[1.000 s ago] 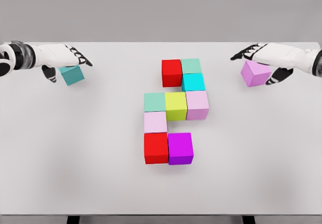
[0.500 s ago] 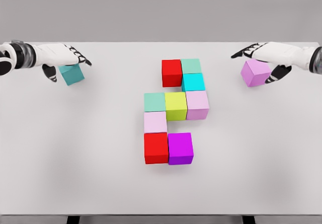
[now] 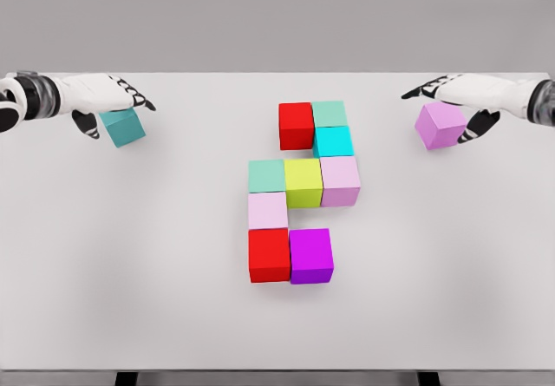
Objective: Assemble the squares on the desktop into the number 2
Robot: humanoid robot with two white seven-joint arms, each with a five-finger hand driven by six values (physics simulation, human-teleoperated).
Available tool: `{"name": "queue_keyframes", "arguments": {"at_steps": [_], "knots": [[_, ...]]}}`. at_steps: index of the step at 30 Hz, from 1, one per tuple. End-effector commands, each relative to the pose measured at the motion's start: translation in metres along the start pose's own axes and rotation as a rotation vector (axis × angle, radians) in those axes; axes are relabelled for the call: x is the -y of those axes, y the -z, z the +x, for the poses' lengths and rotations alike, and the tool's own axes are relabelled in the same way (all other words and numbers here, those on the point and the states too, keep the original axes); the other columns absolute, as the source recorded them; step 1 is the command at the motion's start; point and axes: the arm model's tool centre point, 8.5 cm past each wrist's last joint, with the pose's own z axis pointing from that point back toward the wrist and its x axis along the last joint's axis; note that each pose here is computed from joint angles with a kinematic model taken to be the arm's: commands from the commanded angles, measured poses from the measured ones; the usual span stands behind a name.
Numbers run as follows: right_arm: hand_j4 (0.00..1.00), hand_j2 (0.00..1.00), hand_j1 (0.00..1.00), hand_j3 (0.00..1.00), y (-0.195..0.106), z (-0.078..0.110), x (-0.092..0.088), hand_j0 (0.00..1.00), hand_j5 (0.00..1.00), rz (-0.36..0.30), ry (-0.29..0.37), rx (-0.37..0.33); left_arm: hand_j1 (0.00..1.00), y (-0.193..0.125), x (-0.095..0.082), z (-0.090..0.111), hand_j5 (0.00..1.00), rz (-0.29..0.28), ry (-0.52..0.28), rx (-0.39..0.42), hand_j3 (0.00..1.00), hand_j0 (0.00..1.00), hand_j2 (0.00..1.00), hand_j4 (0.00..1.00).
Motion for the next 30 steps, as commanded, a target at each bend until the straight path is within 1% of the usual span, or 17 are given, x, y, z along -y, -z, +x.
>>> {"name": "queue_keyframes", "arguments": {"at_steps": [1, 3, 6, 7, 8, 15, 18, 21, 24, 27, 28, 30], "knots": [[1.0, 1.0, 1.0, 1.0, 0.003, 0.0, -0.002, 1.0, 1.0, 0.0, 0.013, 0.001, 0.95, 0.0, 0.002, -0.003, 0.95, 0.001, -0.004, -0.011, 0.95, 0.95, 0.95, 0.95], [1.0, 1.0, 1.0, 1.0, 0.004, -0.003, -0.002, 1.0, 1.0, 0.015, 0.008, -0.01, 0.95, 0.0, 0.003, -0.003, 0.95, 0.001, -0.002, -0.013, 0.95, 0.95, 0.95, 0.95], [1.0, 1.0, 1.0, 1.0, 0.009, -0.003, -0.005, 1.0, 1.0, 0.021, 0.023, -0.012, 0.95, 0.005, 0.003, -0.003, 0.95, -0.001, 0.004, -0.041, 0.95, 0.95, 0.95, 0.95], [1.0, 1.0, 1.0, 1.0, 0.009, -0.004, -0.005, 1.0, 1.0, 0.028, 0.016, -0.017, 0.95, 0.006, 0.003, -0.002, 0.95, 0.0, 0.005, -0.039, 0.95, 0.95, 0.95, 0.95], [1.0, 1.0, 1.0, 1.0, 0.01, -0.004, -0.003, 1.0, 1.0, 0.026, 0.011, -0.018, 0.95, 0.007, 0.003, -0.001, 0.95, -0.001, 0.006, -0.036, 0.95, 0.95, 0.95, 0.95], [1.0, 1.0, 1.0, 1.0, 0.011, -0.01, -0.004, 1.0, 1.0, 0.031, 0.034, -0.035, 0.95, 0.007, 0.005, -0.001, 0.95, 0.002, 0.012, -0.047, 0.95, 0.95, 0.95, 0.95], [1.0, 1.0, 1.0, 1.0, 0.011, -0.01, -0.004, 1.0, 1.0, 0.029, 0.036, -0.035, 0.86, 0.008, 0.007, -0.002, 0.86, -0.008, 0.02, -0.053, 0.86, 0.86, 0.86, 0.86], [1.0, 1.0, 1.0, 1.0, 0.011, -0.011, -0.004, 1.0, 1.0, 0.03, 0.039, -0.039, 0.79, 0.008, 0.008, -0.002, 0.79, 0.001, 0.02, -0.052, 0.79, 0.79, 0.79, 0.79], [1.0, 1.0, 1.0, 1.0, 0.011, -0.013, -0.004, 1.0, 1.0, 0.032, 0.041, -0.042, 0.76, 0.008, 0.008, -0.003, 0.76, 0.001, 0.016, -0.06, 0.76, 0.76, 0.76, 0.76], [1.0, 1.0, 1.0, 1.0, 0.014, -0.014, -0.008, 1.0, 1.0, 0.043, 0.044, -0.05, 0.68, 0.008, 0.01, -0.003, 0.68, 0.0, 0.012, -0.063, 0.68, 0.68, 0.68, 0.68], [1.0, 1.0, 1.0, 1.0, 0.014, -0.014, -0.008, 1.0, 1.0, 0.044, 0.046, -0.051, 0.63, 0.008, 0.01, -0.003, 0.63, 0.0, 0.01, -0.065, 0.63, 0.63, 0.63, 0.63], [1.0, 1.0, 1.0, 1.0, 0.014, -0.014, -0.006, 1.0, 1.0, 0.041, 0.046, -0.052, 0.6, 0.008, 0.01, -0.004, 0.6, 0.002, 0.009, -0.065, 0.6, 0.6, 0.6, 0.6]]}}
